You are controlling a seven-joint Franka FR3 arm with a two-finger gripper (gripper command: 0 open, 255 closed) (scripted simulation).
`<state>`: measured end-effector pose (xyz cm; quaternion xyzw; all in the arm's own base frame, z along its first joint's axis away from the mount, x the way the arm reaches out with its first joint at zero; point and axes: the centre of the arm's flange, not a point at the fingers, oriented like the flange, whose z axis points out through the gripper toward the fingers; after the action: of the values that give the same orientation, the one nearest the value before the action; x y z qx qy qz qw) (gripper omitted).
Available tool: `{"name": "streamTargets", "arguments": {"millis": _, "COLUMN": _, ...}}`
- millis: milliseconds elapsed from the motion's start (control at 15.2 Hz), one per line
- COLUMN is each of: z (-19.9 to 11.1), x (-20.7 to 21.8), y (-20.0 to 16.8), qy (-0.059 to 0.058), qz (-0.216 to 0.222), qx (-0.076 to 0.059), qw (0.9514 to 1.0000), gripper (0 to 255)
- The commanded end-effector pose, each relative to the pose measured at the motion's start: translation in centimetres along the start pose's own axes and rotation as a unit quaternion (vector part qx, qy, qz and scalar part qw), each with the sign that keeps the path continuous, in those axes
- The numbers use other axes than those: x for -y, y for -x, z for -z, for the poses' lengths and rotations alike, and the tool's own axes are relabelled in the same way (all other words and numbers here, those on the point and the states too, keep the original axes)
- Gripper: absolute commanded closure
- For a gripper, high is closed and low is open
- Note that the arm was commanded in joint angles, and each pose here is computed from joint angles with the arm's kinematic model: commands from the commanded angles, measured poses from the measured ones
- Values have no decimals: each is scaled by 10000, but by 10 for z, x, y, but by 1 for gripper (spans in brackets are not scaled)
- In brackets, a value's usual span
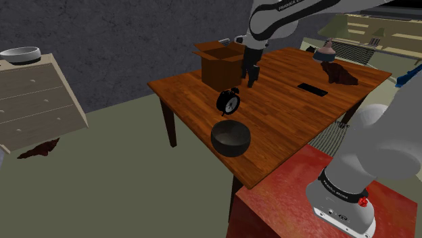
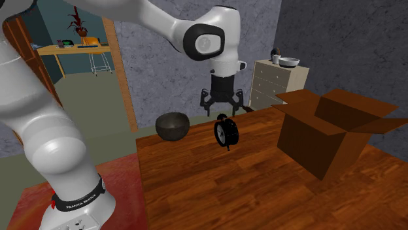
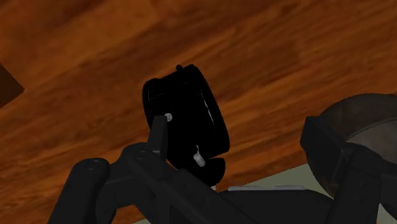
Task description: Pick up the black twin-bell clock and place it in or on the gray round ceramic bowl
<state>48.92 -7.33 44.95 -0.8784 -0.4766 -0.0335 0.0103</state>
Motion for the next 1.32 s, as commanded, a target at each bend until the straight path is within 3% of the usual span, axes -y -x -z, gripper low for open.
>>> {"name": "streamTargets", "arguments": {"millis": 0, "z": -21, "x": -18, "y": -12, "qy": -34, "qz": 517, "qx": -37, "qw": 9986, "gripper": 0}}
{"name": "streamTargets", "arguments": {"millis": 264, "z": -49, "x": -42, "y": -39, "qy": -106, "qz": 1340, "qx": -109, "qw": 9909, "gripper": 0}}
{"name": "streamTargets", "arguments": {"millis": 792, "z": -89, "x": -41, "y": -40, "qy": -106, "qz": 1340, "qx": -109, "qw": 9909, "gripper": 0}}
{"name": "streamTargets", "arguments": {"millis": 1254, "z": -89, "x": -41, "y": -40, "qy": -106, "qz": 1340, "qx": -109, "qw": 9909, "gripper": 0}}
